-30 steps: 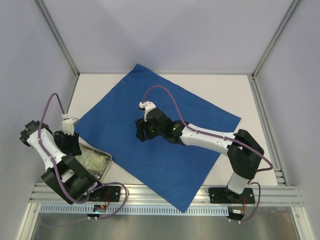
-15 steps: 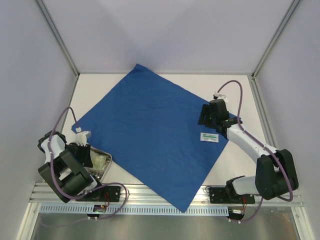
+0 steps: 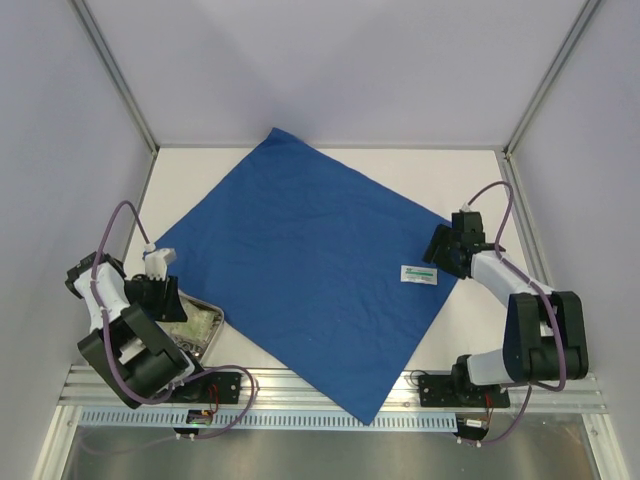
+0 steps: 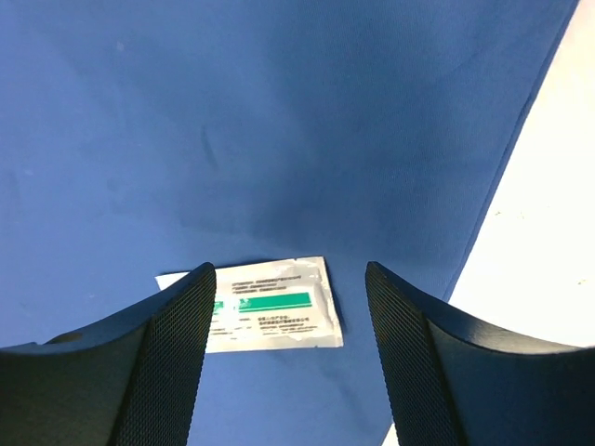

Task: Prepare the surgical pack

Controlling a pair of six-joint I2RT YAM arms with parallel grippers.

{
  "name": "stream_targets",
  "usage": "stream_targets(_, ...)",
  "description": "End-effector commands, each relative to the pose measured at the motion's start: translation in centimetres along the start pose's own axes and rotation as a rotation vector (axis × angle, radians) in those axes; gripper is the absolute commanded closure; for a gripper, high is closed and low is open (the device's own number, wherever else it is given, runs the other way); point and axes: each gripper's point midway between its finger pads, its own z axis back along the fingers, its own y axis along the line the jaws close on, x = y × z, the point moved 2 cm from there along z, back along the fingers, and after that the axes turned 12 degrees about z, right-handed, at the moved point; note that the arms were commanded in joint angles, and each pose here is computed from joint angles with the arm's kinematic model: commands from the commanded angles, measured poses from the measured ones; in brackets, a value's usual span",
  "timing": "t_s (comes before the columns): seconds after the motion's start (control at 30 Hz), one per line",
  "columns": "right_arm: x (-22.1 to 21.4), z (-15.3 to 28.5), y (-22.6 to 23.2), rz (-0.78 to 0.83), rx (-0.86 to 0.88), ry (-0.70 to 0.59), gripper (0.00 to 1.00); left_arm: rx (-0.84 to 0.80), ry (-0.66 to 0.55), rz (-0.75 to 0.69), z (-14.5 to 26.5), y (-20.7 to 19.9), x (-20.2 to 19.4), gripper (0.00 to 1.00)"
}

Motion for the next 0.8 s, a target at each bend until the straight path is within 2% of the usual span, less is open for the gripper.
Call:
stream_targets(0.0, 0.0, -0.6, 0.1, 0.054, -0.003, 0.035, 0.32, -0.018, -0.038, -0.007, 0.9, -1.1, 0.7, 0.5)
stream_targets(0.6, -3.7, -0.3, 4.6, 0.038, 0.277, 0.157, 0.54, 0.003, -0.049, -0.028, 1.7, -1.7, 0.5, 0.5)
stream_targets(0.77, -5.9, 1.0, 6.4, 0.149, 0.335, 0.233, 0.55, 0.003, -0.052, -0.035, 1.9, -1.8, 0.6, 0.5)
